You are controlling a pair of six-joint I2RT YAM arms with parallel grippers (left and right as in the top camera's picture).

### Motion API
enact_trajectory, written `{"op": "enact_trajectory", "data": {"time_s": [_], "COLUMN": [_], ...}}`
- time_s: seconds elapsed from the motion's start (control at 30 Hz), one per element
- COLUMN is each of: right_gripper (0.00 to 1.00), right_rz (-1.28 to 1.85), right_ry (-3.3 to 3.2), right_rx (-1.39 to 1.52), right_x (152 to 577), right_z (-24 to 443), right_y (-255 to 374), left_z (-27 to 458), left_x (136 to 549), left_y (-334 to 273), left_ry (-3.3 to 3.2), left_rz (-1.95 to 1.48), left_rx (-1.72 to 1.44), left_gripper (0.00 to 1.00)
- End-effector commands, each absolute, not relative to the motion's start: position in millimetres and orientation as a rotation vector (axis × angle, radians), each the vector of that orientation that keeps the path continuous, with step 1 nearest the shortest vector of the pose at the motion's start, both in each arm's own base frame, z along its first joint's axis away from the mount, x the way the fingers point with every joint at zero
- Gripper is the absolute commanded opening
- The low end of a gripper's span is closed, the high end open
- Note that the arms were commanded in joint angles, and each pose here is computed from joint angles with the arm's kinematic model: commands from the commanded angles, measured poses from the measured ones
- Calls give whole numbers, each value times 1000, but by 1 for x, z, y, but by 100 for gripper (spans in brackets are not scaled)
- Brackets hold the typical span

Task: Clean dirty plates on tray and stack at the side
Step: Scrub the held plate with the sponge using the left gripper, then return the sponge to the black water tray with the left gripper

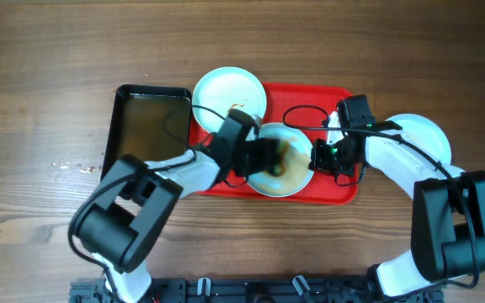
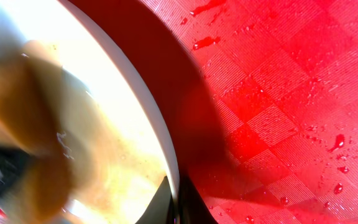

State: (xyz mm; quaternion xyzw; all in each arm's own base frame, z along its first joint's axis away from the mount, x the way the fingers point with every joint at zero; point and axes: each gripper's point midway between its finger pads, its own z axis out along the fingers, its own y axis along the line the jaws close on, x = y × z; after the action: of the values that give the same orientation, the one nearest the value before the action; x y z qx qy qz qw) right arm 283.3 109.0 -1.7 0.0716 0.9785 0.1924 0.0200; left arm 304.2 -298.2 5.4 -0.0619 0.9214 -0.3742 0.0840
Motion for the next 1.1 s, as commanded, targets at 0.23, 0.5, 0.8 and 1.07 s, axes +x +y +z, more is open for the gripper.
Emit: {"op": "enact_trajectory", "data": {"time_s": [0.23,0.5,0.8,1.07], "right_gripper": [4,10,8,4], "right_rz": [528,537,554,561], "right_ry": [3096,3052,2968,3004], "right_rx": [204,190,164,141], "right_x": [269,279,299,284], "right_z": [-17,-16,-13,0], "right_y": [103,105,109,108], "left_z": [77,108,81,76], "left_x": [321,342,337,329], "left_y": [-230,-144,-17,-14], "left_ry": [2590,2498,2546,2581], "left_rz": [-807,-618,-212,-195], "left_rx": [-125,-394,-640,-661], "left_gripper": [4,4,4,4]}}
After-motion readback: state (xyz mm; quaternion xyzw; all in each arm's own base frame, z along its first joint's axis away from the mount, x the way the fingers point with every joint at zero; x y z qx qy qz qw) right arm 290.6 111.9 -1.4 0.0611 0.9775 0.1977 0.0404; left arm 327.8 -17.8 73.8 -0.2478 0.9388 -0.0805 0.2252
